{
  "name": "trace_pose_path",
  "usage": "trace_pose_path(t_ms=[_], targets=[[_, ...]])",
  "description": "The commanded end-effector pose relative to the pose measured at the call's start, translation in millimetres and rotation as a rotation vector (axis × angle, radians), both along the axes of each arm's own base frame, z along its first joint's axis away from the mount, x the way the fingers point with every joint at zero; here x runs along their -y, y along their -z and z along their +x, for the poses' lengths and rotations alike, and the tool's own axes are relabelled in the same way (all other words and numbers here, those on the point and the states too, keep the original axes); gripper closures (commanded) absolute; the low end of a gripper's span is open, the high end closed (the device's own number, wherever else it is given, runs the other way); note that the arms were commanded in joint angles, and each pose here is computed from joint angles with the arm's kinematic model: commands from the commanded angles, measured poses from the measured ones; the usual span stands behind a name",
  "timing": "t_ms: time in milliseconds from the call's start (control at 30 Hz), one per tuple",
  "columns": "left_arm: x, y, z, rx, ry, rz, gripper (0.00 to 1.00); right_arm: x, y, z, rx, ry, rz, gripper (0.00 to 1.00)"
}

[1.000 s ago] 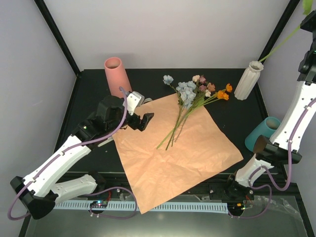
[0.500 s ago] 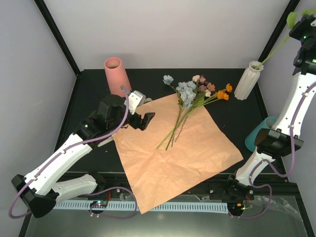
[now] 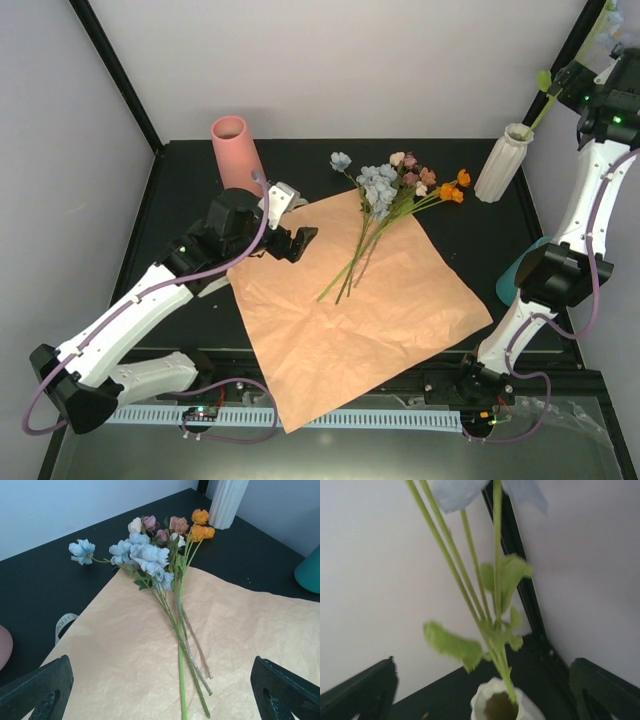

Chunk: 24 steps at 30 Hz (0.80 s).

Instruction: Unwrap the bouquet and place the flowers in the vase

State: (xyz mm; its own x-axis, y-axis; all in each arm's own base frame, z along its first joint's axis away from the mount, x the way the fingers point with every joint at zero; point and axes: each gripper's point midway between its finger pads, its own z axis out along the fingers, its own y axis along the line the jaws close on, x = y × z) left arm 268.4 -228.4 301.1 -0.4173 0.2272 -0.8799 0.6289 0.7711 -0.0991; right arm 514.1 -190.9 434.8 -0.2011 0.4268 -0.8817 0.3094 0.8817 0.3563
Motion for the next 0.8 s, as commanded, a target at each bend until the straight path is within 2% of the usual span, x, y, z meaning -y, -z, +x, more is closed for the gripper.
trace_pose_path(t_ms=[0,267,433,533,667,767], targets=[[5,-13,4,-0.014,-0.003,-0.022,0.01,-8,-3,-23,-0.031,0.032,0.037,0.01],[12,-8,15,-0.064,0.003,0.05,0.01,-23,-20,-68,-0.036,0.097,0.089,0.0],[14,-9,18,-0.117,0.014,0.1,0.01,-61,-33,-90,-0.027,0.058,0.09,0.0],[13,-16,19,-0.108,0.007,0.092,0.01,-105,-38,-100,-0.023,-0.009,0.079,0.0],[3,-20,25,-0.082,-0.067,0.056,0.01,-193,-30,-112,-0.033,-0.196,0.06,0.0],[1,-19,27,-0.113,-0.085,0.048,0.01,-246,-7,-121,-0.066,-0.304,0.056,0.0]])
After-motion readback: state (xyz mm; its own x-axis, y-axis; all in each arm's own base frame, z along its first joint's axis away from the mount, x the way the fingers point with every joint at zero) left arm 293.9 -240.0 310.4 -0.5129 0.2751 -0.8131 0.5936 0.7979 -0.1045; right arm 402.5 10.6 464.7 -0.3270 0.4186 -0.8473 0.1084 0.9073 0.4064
